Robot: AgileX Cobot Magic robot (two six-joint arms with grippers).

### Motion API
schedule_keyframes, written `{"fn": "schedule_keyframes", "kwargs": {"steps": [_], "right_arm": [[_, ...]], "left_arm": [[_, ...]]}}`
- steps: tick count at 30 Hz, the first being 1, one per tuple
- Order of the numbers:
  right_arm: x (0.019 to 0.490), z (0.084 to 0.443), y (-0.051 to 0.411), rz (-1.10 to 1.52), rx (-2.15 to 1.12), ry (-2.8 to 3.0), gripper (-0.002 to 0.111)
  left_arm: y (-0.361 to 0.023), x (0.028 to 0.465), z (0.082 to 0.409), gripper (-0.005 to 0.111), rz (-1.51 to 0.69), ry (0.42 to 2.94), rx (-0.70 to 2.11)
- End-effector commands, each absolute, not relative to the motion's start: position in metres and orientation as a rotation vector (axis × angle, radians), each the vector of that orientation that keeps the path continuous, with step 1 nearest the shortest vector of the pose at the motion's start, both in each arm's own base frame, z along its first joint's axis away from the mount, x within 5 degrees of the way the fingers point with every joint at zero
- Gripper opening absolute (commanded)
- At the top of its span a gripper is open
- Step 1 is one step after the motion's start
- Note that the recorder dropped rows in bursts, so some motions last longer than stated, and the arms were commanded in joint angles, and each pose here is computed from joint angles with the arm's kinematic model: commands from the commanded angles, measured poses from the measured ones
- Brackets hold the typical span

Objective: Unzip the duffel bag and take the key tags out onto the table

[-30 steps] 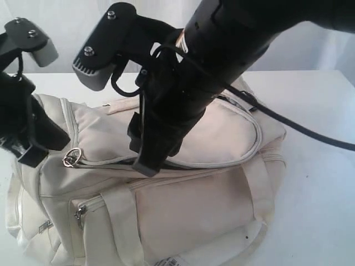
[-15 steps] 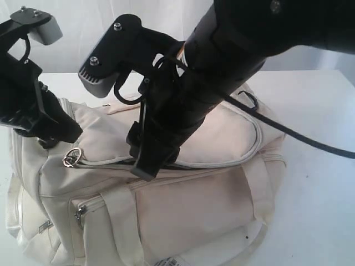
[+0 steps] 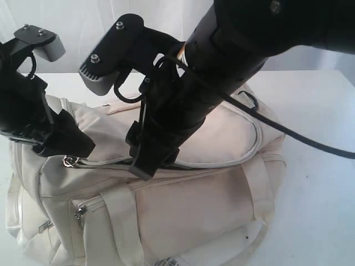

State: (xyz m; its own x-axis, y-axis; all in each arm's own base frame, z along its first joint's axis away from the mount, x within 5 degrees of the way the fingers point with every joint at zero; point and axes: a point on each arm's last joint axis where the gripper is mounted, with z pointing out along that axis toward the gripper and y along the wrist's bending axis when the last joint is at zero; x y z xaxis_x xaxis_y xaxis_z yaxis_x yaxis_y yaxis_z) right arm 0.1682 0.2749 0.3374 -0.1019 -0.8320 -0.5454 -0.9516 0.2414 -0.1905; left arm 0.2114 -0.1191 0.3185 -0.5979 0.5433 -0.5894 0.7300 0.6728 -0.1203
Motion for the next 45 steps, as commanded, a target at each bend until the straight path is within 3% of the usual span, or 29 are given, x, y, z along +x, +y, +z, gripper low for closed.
{"fn": "schedule_keyframes", "kwargs": {"steps": [1,5,13,17,21,24,27,29,30,32,38,45], "right_arm": [[0.168,0.336,0.274,0.277,-1.617,1.979,0.064],[0.168,0.336,0.273,0.276,-1.618,1.98,0.064],[0.168,0.336,0.273,0.276,-1.62,1.981,0.064],[0.168,0.336,0.273,0.276,-1.62,1.981,0.064],[0.168,0.336,0.273,0.276,-1.62,1.981,0.064],[0.168,0.336,0.273,0.276,-1.619,1.985,0.064],[0.168,0.336,0.273,0.276,-1.619,1.985,0.064],[0.168,0.336,0.273,0.276,-1.619,1.985,0.064],[0.168,0.336,0.273,0.276,-1.619,1.985,0.064],[0.168,0.336,0.273,0.276,-1.619,1.985,0.064],[0.168,0.336,0.273,0.277,-1.617,1.986,0.064],[0.168,0.336,0.273,0.276,-1.617,1.986,0.064]], "left_arm": [[-0.122,0.218,0.306,0.075,-0.506,2.428,0.977],[-0.125,0.223,0.297,0.074,-0.523,2.465,0.978],[-0.125,0.22,0.297,0.028,-0.54,2.487,0.994],[-0.125,0.22,0.297,0.014,-0.539,2.485,0.993],[-0.125,0.22,0.298,0.007,-0.539,2.481,0.999],[-0.123,0.217,0.307,0.01,-0.529,2.441,0.993],[-0.119,0.209,0.325,0.02,-0.499,2.397,1.024],[-0.115,0.204,0.332,0.031,-0.453,2.378,1.078],[-0.113,0.2,0.334,0.047,-0.414,2.324,1.177],[-0.111,0.196,0.328,0.065,-0.383,2.277,1.289],[-0.11,0.2,0.301,0.064,-0.299,2.185,1.361],[-0.114,0.195,0.282,0.064,-0.251,1.869,1.697]]}}
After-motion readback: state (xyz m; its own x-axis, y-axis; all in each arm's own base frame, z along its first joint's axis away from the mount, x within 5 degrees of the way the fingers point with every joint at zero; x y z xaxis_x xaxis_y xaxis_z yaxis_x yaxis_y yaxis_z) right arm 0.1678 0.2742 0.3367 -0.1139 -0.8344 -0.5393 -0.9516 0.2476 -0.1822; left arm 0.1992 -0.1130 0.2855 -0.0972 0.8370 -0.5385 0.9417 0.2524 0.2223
